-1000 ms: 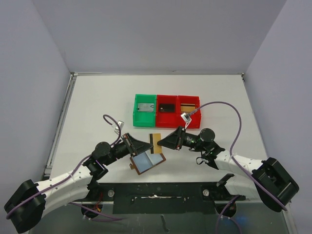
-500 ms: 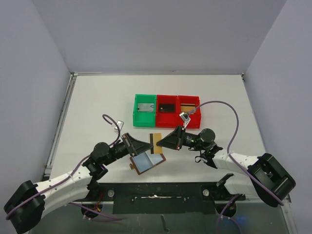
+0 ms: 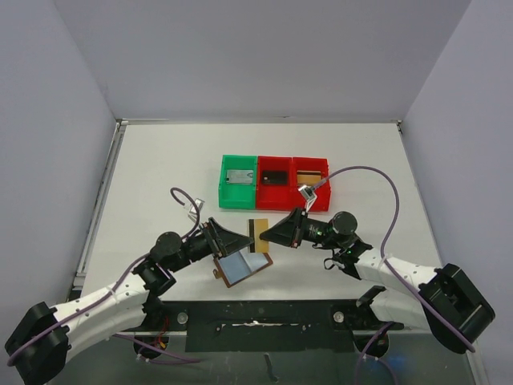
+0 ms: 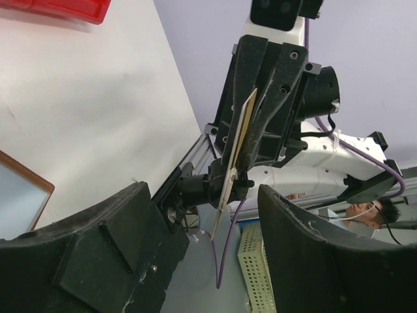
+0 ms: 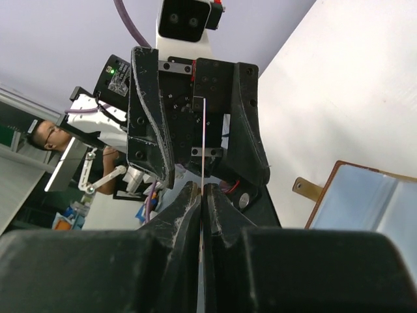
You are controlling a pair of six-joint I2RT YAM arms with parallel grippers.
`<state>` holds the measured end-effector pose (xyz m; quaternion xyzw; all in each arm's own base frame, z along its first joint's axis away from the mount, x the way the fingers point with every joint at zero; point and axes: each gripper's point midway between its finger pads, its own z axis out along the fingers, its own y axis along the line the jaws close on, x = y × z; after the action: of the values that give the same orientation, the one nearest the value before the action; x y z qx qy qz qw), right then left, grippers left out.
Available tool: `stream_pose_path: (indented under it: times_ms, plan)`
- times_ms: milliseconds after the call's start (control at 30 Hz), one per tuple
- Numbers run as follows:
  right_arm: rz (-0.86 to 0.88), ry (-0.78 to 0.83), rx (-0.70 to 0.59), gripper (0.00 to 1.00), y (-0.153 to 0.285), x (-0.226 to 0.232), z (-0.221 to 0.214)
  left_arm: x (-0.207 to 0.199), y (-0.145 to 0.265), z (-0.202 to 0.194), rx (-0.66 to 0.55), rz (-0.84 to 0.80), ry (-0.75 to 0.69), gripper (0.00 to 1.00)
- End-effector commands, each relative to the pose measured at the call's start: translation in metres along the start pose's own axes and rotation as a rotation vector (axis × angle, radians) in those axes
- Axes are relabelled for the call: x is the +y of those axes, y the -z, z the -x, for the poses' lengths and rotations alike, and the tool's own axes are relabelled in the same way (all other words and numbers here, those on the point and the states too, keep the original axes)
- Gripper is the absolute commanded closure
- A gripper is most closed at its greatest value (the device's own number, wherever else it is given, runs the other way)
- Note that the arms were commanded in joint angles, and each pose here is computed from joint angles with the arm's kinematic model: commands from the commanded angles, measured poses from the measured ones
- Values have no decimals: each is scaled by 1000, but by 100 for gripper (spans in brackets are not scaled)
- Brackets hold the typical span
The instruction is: Take the credit cards out of the card holder
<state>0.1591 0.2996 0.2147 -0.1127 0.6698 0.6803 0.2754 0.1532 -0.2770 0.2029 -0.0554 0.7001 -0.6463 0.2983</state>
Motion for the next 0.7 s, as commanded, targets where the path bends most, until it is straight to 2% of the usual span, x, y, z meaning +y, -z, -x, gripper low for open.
stream_pose_path:
  times_ms: [0, 167, 300, 667]
  plan:
    - [-5, 103, -94, 100, 3, 12, 28, -20, -3, 19, -50, 8, -74, 33]
    - [-74, 128, -167, 100, 21, 2, 45, 9, 8, 37, -129, 249, -121, 31]
    - [-167, 177, -185, 100, 33, -9, 57, 27, 21, 41, -147, 370, -119, 30]
    - [-468, 282, -262, 100, 88, -30, 110, 64, 21, 12, -19, 498, -44, 29]
